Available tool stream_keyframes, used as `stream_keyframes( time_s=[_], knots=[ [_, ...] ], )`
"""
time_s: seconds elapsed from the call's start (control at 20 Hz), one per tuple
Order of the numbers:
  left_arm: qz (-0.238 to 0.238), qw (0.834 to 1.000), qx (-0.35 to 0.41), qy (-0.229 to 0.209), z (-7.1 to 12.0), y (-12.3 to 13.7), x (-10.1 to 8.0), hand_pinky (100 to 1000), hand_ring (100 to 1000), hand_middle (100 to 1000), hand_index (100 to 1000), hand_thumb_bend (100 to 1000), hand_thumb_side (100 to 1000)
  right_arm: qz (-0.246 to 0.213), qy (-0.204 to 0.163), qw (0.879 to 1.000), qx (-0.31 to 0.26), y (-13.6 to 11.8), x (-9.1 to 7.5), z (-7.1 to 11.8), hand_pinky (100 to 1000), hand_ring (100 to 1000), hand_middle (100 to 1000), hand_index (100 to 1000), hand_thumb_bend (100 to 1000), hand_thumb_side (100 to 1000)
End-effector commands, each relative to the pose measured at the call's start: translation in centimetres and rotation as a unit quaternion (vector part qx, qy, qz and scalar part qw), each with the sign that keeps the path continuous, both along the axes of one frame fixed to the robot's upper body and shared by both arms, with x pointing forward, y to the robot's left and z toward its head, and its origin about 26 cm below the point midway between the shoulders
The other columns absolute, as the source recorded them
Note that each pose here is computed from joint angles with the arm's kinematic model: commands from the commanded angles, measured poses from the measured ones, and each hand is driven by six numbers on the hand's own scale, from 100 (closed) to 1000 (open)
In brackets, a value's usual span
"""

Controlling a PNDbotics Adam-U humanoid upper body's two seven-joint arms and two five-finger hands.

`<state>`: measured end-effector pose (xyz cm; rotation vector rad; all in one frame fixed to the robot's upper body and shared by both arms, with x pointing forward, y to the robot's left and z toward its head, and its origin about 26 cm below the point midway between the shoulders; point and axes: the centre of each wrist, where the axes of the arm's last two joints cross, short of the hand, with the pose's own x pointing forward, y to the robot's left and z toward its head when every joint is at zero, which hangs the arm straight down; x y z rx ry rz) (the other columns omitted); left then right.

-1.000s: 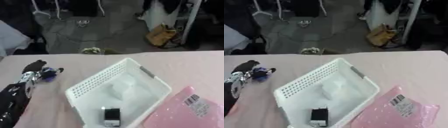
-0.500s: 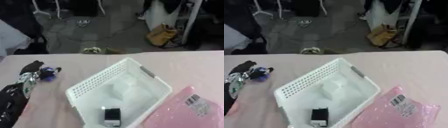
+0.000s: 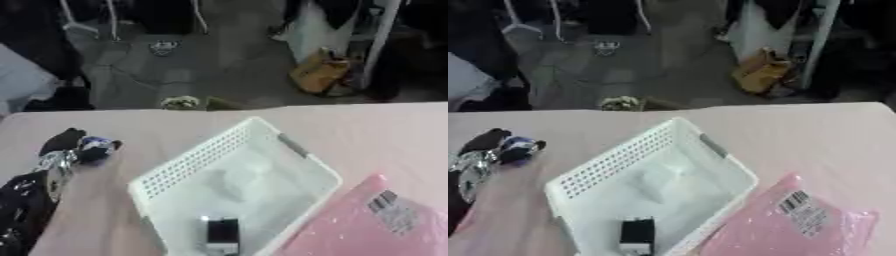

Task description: Pick up objects on the table and place them in the box.

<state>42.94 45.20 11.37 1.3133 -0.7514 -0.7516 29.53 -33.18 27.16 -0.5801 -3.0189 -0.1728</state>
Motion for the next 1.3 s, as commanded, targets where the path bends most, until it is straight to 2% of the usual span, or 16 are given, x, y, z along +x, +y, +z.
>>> stream_keyframes(
  time_s=[0.05, 0.35, 0.4, 0.65, 0.7, 0.75, 0.8, 0.85, 0.9, 1.05, 1.1, 1.15, 1.2, 1.25, 1.3],
  knots=[
    [0.002, 1.000, 0.003, -0.010, 1.4, 0.4, 0.2, 1000, 1000, 982, 1000, 896, 1000, -0.003, -0.019, 1.000, -0.008, 0.1, -0.4, 0.8, 777, 817, 766, 778, 100, 1000],
    [0.006, 1.000, 0.005, 0.001, 1.0, 0.0, 0.4, 953, 988, 929, 1000, 878, 1000, -0.004, -0.020, 1.000, -0.007, 0.1, -0.4, 0.8, 777, 817, 766, 777, 100, 1000],
    [0.009, 1.000, 0.006, 0.002, 0.9, 0.0, 0.4, 907, 940, 895, 998, 868, 1000, -0.004, -0.020, 1.000, -0.007, 0.1, -0.4, 0.8, 777, 817, 766, 777, 100, 1000],
    [0.024, 1.000, 0.013, 0.005, 0.7, 0.0, 0.4, 865, 897, 868, 992, 848, 1000, -0.005, -0.019, 1.000, -0.005, 0.0, -0.4, 0.8, 778, 818, 767, 777, 100, 1000],
    [0.028, 1.000, 0.014, 0.006, 0.6, 0.0, 0.3, 808, 853, 838, 988, 834, 1000, -0.006, -0.019, 1.000, -0.005, 0.0, -0.5, 0.7, 778, 818, 766, 776, 100, 1000],
    [0.033, 0.999, 0.015, 0.007, 0.5, 0.0, 0.3, 808, 853, 838, 988, 834, 1000, -0.007, -0.018, 1.000, -0.005, 0.0, -0.5, 0.7, 778, 818, 766, 776, 100, 1000],
    [0.038, 0.999, 0.016, 0.006, 0.5, 0.1, 0.3, 729, 820, 817, 981, 810, 1000, -0.008, -0.017, 1.000, -0.005, 0.0, -0.5, 0.6, 778, 818, 766, 776, 100, 1000],
    [0.044, 0.999, 0.017, 0.005, 0.4, 0.1, 0.3, 729, 820, 817, 981, 810, 1000, -0.009, -0.016, 1.000, -0.004, -0.1, -0.5, 0.6, 778, 818, 766, 776, 100, 1000],
    [0.048, 0.999, 0.019, 0.004, 0.4, 0.0, 0.3, 619, 769, 780, 964, 751, 981, -0.009, -0.016, 1.000, -0.004, -0.1, -0.5, 0.6, 778, 818, 767, 776, 100, 1000],
    [0.056, 0.998, 0.028, -0.003, 0.2, 0.0, 0.3, 596, 756, 767, 959, 732, 974, -0.010, -0.017, 1.000, -0.004, -0.1, -0.5, 0.6, 778, 818, 767, 776, 100, 1000],
    [0.059, 0.998, 0.031, -0.005, 0.2, 0.0, 0.3, 374, 630, 687, 915, 571, 904, -0.011, -0.017, 1.000, -0.003, -0.1, -0.5, 0.6, 778, 819, 767, 773, 100, 1000],
    [0.063, 0.997, 0.035, -0.008, 0.2, 0.0, 0.3, 374, 630, 687, 915, 571, 904, -0.012, -0.017, 1.000, -0.003, -0.1, -0.5, 0.5, 778, 819, 767, 773, 100, 1000],
    [0.066, 0.997, 0.040, -0.011, 0.2, 0.0, 0.3, 181, 525, 610, 871, 445, 866, -0.012, -0.016, 1.000, -0.002, -0.1, -0.5, 0.5, 778, 819, 767, 771, 100, 1000],
    [0.068, 0.997, 0.045, -0.014, 0.2, -0.1, 0.3, 181, 525, 610, 871, 445, 866, -0.013, -0.016, 1.000, -0.002, -0.1, -0.5, 0.5, 778, 819, 767, 771, 100, 1000],
    [0.070, 0.996, 0.048, -0.016, 0.1, -0.1, 0.3, 121, 494, 589, 858, 399, 836, -0.013, -0.015, 1.000, -0.001, -0.1, -0.5, 0.5, 778, 819, 767, 771, 100, 1000]
  ],
)
